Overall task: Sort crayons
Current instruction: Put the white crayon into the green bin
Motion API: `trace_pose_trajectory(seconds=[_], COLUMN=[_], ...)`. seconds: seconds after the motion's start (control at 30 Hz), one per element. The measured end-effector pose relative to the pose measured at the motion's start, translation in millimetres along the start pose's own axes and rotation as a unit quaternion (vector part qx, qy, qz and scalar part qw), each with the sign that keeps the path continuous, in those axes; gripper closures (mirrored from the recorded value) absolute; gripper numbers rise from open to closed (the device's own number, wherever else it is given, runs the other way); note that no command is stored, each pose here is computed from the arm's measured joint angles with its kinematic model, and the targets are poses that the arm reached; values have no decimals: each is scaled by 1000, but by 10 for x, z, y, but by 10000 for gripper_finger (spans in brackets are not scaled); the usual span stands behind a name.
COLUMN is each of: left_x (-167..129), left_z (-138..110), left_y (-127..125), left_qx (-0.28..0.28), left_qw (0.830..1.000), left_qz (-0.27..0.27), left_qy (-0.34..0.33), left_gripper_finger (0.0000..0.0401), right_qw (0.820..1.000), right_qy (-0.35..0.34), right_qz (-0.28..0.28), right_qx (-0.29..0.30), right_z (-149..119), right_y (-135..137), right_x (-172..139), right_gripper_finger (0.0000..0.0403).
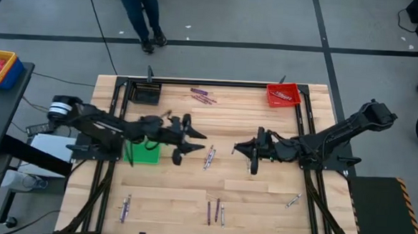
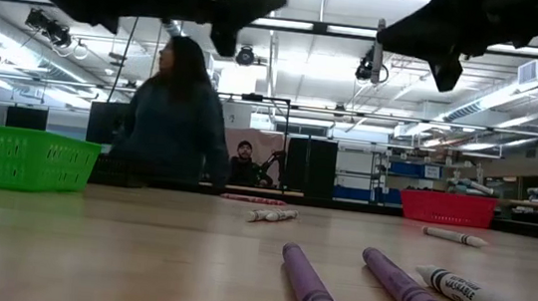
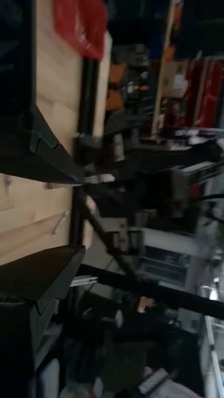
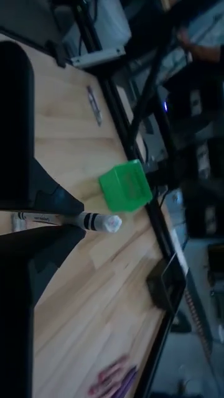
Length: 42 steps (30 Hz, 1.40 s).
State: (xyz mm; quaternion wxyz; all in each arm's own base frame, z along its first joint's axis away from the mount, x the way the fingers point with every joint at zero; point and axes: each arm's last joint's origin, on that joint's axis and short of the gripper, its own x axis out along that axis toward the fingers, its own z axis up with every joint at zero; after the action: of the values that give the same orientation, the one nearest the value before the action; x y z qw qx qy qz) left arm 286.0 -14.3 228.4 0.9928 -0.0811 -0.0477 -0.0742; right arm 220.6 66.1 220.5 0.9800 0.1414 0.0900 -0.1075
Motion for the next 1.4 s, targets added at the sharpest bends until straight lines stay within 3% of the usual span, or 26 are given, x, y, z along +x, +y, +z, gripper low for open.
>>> trace_pose_trajectory(seconds=[0.27, 0.43, 0.73, 0.9, 1.2, 1.4], left_x=[292, 353, 761, 1009, 1041, 1040], left_z=[-205, -228, -260, -282, -277, -275], left_y=[-4, 92, 171, 201, 201, 212], left_qx=[36, 0, -25, -17, -10, -10], left_qw=[999, 999, 999, 997, 997, 997], left_qz=[-7, 9, 16, 20, 19, 20], left_qy=[36, 41, 45, 70, 68, 68], left_gripper_finger=[218, 212, 134, 122, 132, 211], right_qw=[999, 998, 998, 998, 998, 998], right_qy=[-15, -38, -57, -52, -50, -51], right_qz=[37, 1, -9, -7, -3, -3], right_qx=[-21, -45, -41, -40, -37, -37], right_z=[-47, -30, 26, 15, 8, 9], right_y=[160, 166, 127, 125, 138, 138], right_x=[-16, -31, -4, -2, -10, -10], right_gripper_finger=[367, 367, 367, 367, 367, 367])
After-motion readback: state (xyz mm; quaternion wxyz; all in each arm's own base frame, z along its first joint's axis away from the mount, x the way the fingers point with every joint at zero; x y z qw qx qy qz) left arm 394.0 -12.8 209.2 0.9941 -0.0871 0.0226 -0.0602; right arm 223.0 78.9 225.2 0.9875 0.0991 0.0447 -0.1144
